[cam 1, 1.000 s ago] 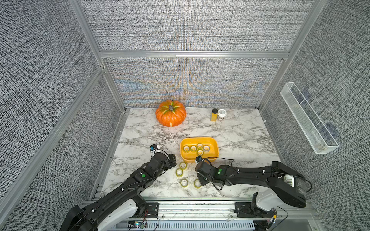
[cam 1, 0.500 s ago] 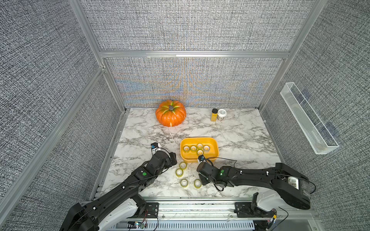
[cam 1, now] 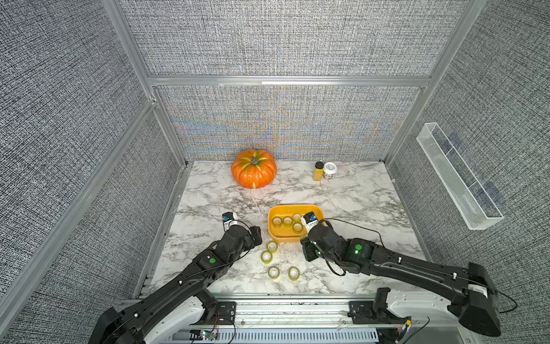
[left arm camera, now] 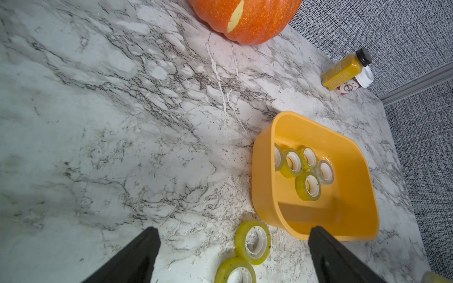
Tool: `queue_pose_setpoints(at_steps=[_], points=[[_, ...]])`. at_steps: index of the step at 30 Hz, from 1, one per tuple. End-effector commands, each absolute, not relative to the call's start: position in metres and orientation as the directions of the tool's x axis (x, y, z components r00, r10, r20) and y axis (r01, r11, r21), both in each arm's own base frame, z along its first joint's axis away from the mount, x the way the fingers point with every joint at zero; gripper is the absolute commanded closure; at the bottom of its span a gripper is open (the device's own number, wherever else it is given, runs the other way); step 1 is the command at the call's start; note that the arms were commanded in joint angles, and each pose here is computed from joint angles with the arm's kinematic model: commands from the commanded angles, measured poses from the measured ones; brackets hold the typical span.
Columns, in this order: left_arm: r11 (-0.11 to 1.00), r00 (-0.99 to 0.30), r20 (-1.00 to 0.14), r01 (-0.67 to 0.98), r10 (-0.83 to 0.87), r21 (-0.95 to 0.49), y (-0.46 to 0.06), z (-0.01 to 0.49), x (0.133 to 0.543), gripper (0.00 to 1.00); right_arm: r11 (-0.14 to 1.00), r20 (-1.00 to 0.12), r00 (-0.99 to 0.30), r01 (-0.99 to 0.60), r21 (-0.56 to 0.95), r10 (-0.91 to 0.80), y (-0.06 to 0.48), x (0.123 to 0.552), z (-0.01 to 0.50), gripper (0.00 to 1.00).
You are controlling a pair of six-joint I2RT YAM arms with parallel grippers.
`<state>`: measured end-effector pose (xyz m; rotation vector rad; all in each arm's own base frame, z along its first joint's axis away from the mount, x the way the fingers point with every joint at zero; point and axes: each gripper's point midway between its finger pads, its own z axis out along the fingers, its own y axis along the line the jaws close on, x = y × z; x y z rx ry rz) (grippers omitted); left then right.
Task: Put the transparent tape into the storage box
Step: Pick up the tape from the center of the board, then place the tape in the storage box.
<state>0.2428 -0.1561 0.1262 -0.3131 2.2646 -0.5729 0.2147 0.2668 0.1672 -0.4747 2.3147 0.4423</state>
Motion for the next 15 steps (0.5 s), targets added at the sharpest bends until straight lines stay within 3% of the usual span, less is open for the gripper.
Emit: queue_pose_setpoints(at_steps=[1,15], points=[[0.875,-0.669,-0.639,-0.036,-0.379,-0.482,-0.157,0.131,0.247,0.00,0.862,-0.735,-0.638,-0.485,0.148,-0.232,0.270,0.233,0.181,0.93],[0.862,-0.697,-0.610,-0.023,-0.377,-0.507,-0.167,0.127,0.245,0.00,0.881,-0.621,-0.732,-0.452,0.138,-0.279,0.314,0.332,0.116,0.93]])
